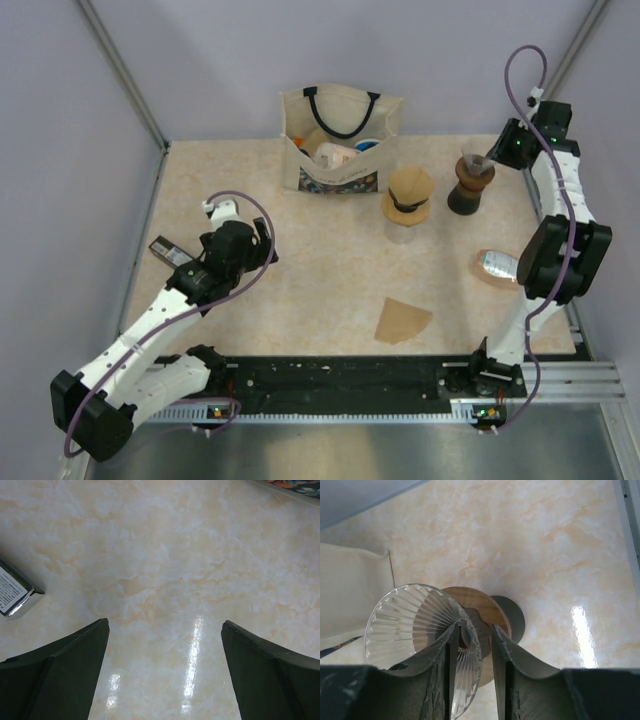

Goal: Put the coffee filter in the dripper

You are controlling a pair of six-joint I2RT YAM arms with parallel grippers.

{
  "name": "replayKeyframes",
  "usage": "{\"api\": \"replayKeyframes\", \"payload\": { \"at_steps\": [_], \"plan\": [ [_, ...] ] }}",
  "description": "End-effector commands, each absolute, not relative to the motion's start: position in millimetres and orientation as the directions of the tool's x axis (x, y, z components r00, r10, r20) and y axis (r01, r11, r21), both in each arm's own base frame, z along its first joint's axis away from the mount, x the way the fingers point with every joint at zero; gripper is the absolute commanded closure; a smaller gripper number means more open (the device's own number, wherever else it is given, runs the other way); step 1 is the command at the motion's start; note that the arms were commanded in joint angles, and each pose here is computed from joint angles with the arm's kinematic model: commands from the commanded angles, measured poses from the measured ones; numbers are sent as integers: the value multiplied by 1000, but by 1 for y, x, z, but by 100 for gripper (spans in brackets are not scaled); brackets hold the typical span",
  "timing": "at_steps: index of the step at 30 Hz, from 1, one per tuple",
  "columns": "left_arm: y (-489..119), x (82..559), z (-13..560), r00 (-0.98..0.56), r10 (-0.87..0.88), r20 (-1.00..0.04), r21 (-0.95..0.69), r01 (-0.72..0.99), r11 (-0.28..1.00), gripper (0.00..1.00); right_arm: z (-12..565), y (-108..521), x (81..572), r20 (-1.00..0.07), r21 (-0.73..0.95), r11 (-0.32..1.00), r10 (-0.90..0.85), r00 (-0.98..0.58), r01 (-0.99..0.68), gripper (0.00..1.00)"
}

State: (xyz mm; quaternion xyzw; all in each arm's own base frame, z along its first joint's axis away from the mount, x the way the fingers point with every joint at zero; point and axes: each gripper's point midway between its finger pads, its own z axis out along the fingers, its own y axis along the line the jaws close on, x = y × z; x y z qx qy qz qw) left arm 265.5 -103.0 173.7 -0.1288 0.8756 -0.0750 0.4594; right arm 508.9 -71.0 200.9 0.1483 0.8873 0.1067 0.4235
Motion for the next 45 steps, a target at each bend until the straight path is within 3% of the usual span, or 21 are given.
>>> {"api": "replayKeyframes", "payload": {
  "at_steps": [1,13,15,21,30,45],
  "plan": [
    [-102,270,182,-510,-313,-801,-269,-160,950,1,220,-62,519,-758,296,944,324,-566,144,73],
    [-97,270,177,-511,-295,-807,-237,-176,955,1,209,-66,512,-736,261,946,322,-595,189,92],
    [-97,271,178,-510,-294,-808,-238,-175,955,1,203,-69,509,-725,250,946,324,-607,206,100],
    [-95,270,178,-505,-290,-813,-233,-175,957,1,173,-72,501,-673,219,948,317,-668,230,100],
    [-93,269,176,-501,-287,-817,-227,-180,957,1,118,-97,470,-572,42,950,277,-772,310,100],
    [-91,267,178,-489,-292,-822,-235,-177,956,1,49,-86,440,-423,50,954,287,-859,294,100]
  ]
}}
